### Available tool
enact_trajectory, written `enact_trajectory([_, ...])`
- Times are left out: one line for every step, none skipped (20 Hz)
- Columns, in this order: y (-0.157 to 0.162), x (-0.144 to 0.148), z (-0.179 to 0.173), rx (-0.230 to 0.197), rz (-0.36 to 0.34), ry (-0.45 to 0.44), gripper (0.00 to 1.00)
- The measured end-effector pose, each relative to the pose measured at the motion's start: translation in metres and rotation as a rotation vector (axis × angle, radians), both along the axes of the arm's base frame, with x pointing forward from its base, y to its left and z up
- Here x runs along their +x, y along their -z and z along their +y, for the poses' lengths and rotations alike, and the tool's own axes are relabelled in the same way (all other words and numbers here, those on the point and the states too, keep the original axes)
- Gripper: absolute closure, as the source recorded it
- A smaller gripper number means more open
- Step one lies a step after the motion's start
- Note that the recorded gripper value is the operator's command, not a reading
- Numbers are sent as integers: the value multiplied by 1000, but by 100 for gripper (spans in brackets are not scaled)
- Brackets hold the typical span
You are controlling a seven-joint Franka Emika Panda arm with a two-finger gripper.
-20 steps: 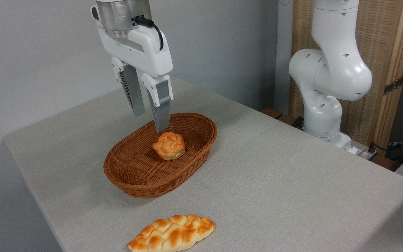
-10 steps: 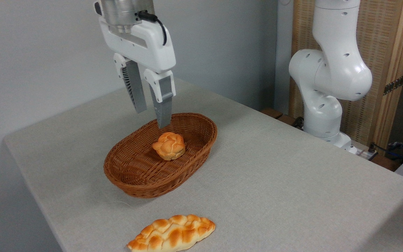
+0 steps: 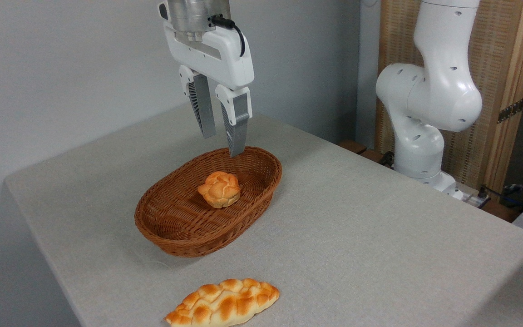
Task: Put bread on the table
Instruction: 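Lower the open gripper down onto the round orange bun in the basket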
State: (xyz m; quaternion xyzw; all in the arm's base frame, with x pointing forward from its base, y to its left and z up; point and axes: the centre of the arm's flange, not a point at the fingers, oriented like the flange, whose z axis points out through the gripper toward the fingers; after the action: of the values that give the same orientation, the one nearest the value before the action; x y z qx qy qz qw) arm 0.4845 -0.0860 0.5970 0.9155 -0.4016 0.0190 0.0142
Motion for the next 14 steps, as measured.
enact_trajectory([2, -1, -3, -1, -4, 6, 0])
enact_trajectory([4, -1, -6, -2, -7, 11, 0])
enact_trajectory([7, -1, -10, -3, -12, 20, 0])
enact_trajectory([9, -1, -13, -4, -13, 25, 0])
enact_trajectory([14, -2, -19, -6, -12, 35, 0])
enact_trajectory([17, -3, -22, -7, -9, 40, 0])
enact_trajectory([23, -4, -27, -15, -2, 48, 0])
enact_trajectory([25, -5, -30, -19, 2, 53, 0])
enact_trajectory([30, -6, -35, -25, 6, 59, 0])
enact_trajectory([32, -7, -37, -31, 6, 62, 0])
enact_trajectory([33, -8, -38, -33, 3, 62, 0])
enact_trajectory([31, -10, -37, -34, 0, 62, 0])
enact_trajectory([31, -11, -37, -35, -2, 62, 0])
enact_trajectory([29, -12, -37, -35, -4, 62, 0])
